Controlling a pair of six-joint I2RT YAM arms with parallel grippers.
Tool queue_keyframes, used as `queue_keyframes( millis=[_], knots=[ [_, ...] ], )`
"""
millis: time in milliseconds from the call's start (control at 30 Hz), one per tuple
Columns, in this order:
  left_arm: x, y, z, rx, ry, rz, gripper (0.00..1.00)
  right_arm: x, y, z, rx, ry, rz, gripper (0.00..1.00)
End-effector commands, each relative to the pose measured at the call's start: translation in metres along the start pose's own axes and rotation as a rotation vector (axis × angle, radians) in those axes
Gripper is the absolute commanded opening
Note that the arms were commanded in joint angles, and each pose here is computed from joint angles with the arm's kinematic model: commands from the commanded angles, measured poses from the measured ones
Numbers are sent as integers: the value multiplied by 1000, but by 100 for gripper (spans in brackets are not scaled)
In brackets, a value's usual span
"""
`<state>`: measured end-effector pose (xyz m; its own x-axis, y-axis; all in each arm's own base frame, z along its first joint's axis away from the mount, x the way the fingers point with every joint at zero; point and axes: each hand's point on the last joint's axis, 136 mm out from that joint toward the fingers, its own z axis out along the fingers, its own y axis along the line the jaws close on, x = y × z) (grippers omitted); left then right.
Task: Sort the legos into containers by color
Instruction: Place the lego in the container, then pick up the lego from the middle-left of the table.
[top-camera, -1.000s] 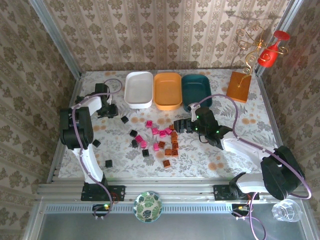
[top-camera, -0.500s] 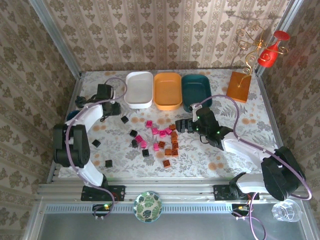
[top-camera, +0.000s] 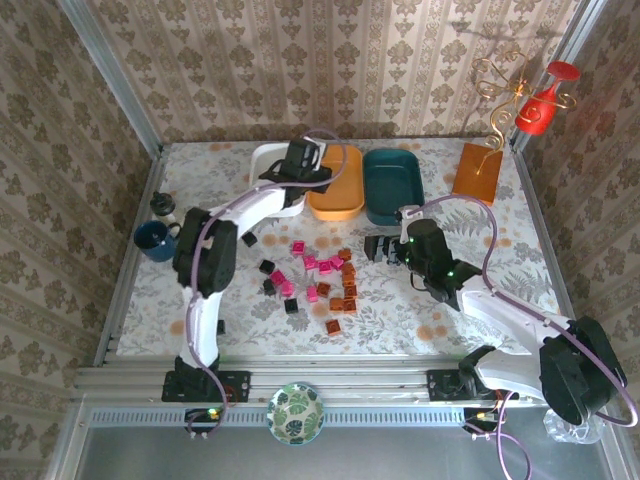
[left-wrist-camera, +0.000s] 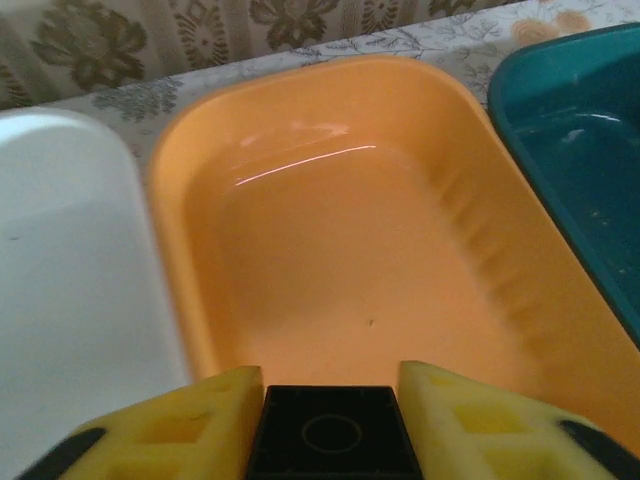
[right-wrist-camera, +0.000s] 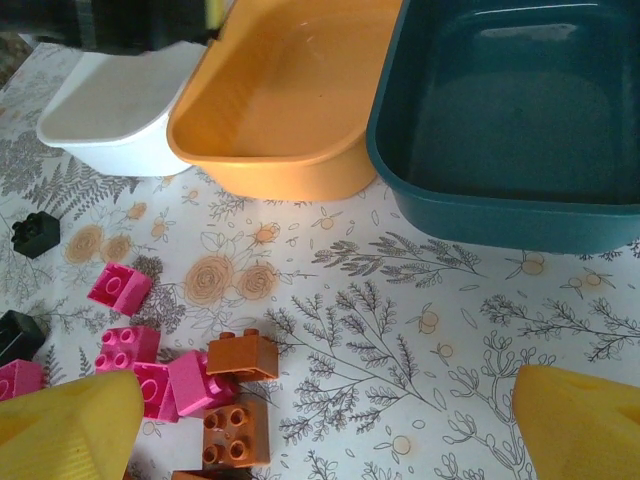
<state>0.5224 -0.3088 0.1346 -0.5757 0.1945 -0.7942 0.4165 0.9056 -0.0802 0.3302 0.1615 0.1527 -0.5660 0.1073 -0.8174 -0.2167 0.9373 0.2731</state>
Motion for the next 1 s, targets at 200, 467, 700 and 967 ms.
queue_keyframes(
  millis=[200,467,700,967],
  knots=[
    [-46,1,-26,-17,-58,42,75,-5,-4,-6,15,-31,11,96],
    [66,100,-157,-323,158,-54,80,-7,-3,-7,12,-42,6,96],
    [193,182,-234,-502,297,-372,80,-3,-5,-2,19,-29,10,97],
    [250,203,-266,-575,368,-663,86,0,2,0,-23,-21,44,97]
  ],
)
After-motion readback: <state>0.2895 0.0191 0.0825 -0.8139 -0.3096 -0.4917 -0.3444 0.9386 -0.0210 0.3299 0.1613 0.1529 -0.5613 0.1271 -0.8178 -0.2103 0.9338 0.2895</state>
